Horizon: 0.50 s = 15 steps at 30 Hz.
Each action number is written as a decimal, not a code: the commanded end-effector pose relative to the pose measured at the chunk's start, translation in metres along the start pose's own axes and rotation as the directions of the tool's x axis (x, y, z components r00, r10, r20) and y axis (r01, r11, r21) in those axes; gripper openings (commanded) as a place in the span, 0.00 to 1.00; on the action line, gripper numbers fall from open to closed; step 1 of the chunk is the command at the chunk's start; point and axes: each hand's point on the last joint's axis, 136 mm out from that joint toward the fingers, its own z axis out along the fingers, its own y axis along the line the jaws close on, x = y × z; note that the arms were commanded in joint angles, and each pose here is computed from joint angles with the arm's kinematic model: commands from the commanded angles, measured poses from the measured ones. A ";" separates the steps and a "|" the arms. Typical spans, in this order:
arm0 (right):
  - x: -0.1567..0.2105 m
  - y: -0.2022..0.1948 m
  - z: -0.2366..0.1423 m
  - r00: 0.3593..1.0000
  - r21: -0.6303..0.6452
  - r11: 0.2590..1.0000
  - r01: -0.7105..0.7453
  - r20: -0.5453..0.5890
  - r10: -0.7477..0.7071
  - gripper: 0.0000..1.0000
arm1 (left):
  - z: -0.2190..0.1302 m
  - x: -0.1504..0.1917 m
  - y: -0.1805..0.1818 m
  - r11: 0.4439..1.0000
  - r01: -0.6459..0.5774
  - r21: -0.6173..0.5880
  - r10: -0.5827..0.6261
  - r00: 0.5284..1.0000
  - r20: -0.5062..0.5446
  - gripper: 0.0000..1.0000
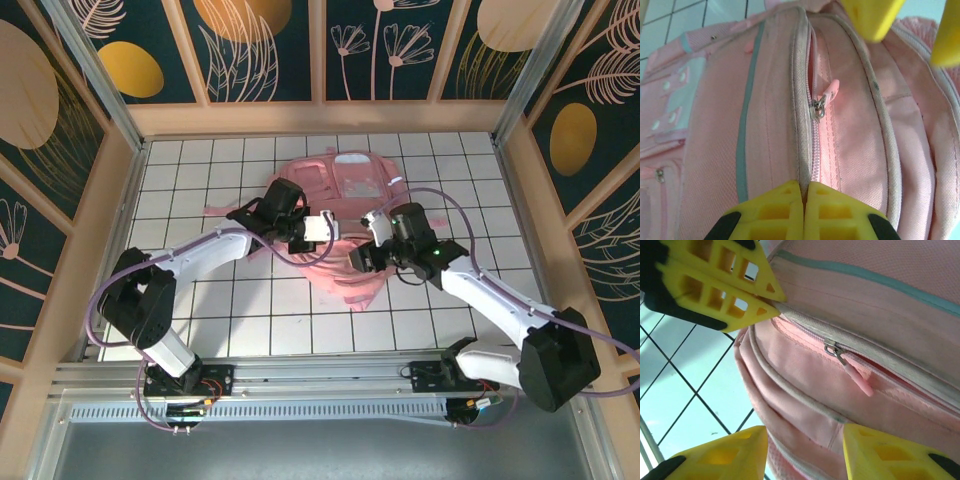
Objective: Pack the student bag
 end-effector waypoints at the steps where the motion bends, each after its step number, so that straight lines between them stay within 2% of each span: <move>1: -0.021 -0.015 0.008 0.996 0.034 0.998 0.044 0.072 -0.047 0.45 | -0.006 -0.031 0.002 0.997 0.042 0.059 -0.049 0.993 0.110 0.00; 7: -0.030 -0.040 0.023 0.997 0.118 0.993 -0.031 0.077 0.022 0.47 | -0.003 -0.027 -0.004 0.990 0.084 0.116 -0.097 0.990 0.105 0.00; 12: -0.028 -0.043 0.033 0.994 0.115 0.990 -0.085 0.073 0.077 0.43 | -0.003 -0.028 -0.007 0.986 0.101 0.133 -0.116 0.986 0.118 0.00; 15: -0.028 -0.046 0.033 0.988 0.122 0.985 -0.120 0.115 0.106 0.41 | -0.003 -0.028 -0.008 0.986 0.100 0.136 -0.117 0.986 0.121 0.00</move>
